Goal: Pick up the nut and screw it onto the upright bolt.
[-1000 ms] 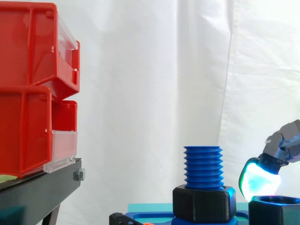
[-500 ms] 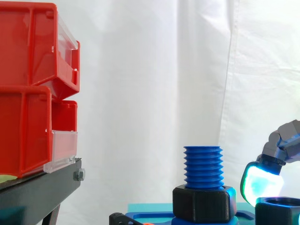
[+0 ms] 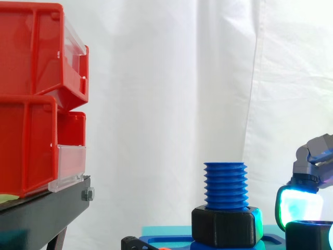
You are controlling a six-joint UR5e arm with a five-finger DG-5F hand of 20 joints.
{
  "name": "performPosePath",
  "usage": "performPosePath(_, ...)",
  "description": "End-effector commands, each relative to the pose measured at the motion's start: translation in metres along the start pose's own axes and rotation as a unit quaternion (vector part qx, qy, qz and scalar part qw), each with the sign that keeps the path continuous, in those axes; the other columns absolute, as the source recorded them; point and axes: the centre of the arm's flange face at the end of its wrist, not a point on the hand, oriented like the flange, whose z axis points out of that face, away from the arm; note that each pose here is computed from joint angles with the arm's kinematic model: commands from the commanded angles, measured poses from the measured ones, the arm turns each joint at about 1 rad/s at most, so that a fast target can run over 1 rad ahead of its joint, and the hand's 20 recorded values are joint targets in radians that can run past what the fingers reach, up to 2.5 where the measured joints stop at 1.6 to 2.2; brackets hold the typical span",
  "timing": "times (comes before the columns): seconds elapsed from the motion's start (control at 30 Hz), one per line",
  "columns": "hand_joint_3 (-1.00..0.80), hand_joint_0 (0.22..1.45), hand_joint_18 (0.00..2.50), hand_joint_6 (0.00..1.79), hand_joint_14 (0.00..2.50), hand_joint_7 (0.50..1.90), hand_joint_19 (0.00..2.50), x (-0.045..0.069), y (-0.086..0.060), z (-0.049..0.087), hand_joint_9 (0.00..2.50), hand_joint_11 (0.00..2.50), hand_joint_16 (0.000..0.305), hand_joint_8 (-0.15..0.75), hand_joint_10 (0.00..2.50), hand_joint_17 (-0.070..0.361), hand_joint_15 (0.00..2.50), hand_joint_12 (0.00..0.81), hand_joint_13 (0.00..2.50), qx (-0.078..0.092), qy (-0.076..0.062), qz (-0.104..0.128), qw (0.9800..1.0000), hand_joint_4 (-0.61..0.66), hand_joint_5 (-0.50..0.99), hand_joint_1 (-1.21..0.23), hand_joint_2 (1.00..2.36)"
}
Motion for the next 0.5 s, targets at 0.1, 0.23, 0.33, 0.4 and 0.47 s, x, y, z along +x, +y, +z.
performPosePath(0.1,-0.5,0.6,0.02,0.55,0.0,1.22,0.0,-0.01,0.005,0.005,0.48,0.0,0.032,0.279,0.0,0.072,0.0,0.313,0.31,-0.019,0.013,0.009,0.9997,0.28,-0.15,-0.56,1.0)
performPosePath(0.23,-0.5,0.61,0.02,0.58,0.0,1.17,0.0,-0.017,0.002,0.007,0.48,0.0,0.032,0.28,0.0,0.071,0.0,0.312,0.32,-0.016,0.034,-0.011,0.9992,0.28,-0.15,-0.56,1.0)
performPosePath(0.33,-0.5,0.61,0.03,0.59,0.0,1.17,0.0,-0.022,-0.003,0.007,0.49,0.0,0.031,0.28,0.0,0.071,0.0,0.311,0.32,-0.01,0.052,-0.015,0.9985,0.27,-0.15,-0.57,1.0)
performPosePath(0.4,-0.5,0.61,0.03,0.6,0.0,1.16,0.0,-0.028,-0.004,0.008,0.49,0.0,0.031,0.28,0.0,0.071,0.0,0.311,0.32,-0.006,0.062,-0.011,0.998,0.28,-0.16,-0.57,1.0)
performPosePath(0.47,-0.5,0.61,0.03,0.6,0.0,1.16,0.0,-0.03,-0.004,0.008,0.49,0.0,0.031,0.28,0.0,0.071,0.0,0.311,0.32,-0.004,0.066,-0.009,0.9978,0.27,-0.16,-0.57,1.0)
